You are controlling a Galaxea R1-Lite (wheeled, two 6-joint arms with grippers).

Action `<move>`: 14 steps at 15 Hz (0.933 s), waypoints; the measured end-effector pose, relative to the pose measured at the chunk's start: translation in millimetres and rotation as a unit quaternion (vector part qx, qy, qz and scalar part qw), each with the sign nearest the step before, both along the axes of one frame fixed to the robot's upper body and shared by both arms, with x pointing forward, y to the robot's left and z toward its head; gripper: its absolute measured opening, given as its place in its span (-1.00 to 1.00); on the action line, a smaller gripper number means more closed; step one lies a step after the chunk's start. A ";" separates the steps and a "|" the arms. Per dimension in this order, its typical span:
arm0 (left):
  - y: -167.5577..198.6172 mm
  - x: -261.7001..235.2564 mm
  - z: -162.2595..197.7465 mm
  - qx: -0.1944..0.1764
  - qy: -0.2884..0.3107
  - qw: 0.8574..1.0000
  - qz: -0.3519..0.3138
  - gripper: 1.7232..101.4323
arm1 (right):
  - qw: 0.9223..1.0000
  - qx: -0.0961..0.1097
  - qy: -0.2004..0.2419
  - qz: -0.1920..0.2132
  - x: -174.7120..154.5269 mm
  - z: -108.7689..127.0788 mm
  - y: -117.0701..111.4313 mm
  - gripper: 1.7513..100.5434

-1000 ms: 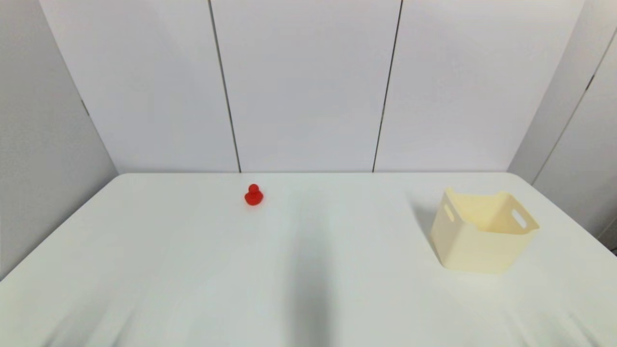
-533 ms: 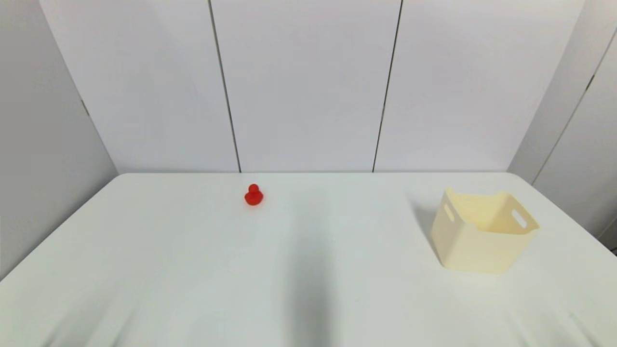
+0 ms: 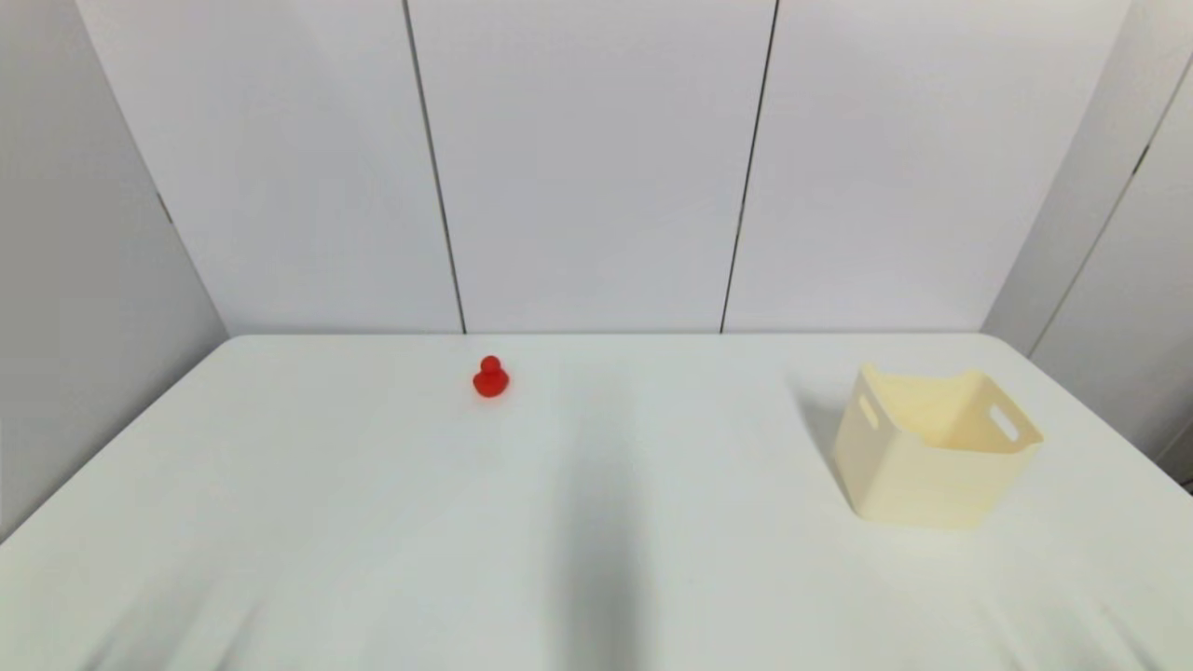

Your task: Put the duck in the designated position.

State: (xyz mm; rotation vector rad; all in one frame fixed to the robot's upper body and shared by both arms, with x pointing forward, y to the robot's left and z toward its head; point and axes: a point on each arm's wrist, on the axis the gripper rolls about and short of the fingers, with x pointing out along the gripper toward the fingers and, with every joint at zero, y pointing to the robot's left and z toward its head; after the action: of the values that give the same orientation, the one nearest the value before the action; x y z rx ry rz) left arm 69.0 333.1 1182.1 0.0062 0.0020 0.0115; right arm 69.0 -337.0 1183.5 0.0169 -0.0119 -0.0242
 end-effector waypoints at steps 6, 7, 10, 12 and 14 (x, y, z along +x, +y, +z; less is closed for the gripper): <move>0.0 0.0 0.0 0.000 0.000 1.000 0.000 0.93 | 1.000 0.000 0.000 0.000 0.0 0.0 0.0 0.94; 0.0 0.0 0.0 0.000 0.000 1.000 0.000 0.93 | 1.000 0.000 0.000 0.000 0.0 0.0 0.0 0.94; 0.0 0.0 -0.2 0.001 0.001 1.000 0.000 0.93 | 1.000 0.000 0.000 0.000 0.0 0.0 0.0 0.94; 0.0 0.1 0.9 0.002 0.014 1.000 -0.001 0.93 | 1.000 0.000 0.000 0.000 0.0 0.0 0.0 0.94; -0.2 -1.0 20.0 0.006 0.022 1.000 -0.005 0.93 | 1.000 0.000 0.000 0.000 0.0 0.0 0.0 0.94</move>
State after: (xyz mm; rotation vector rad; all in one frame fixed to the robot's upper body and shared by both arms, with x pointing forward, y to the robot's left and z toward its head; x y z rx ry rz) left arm 68.0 332.9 1202.1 0.0185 0.0453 0.0021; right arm 69.0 -337.0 1183.5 0.0169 -0.0119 -0.0237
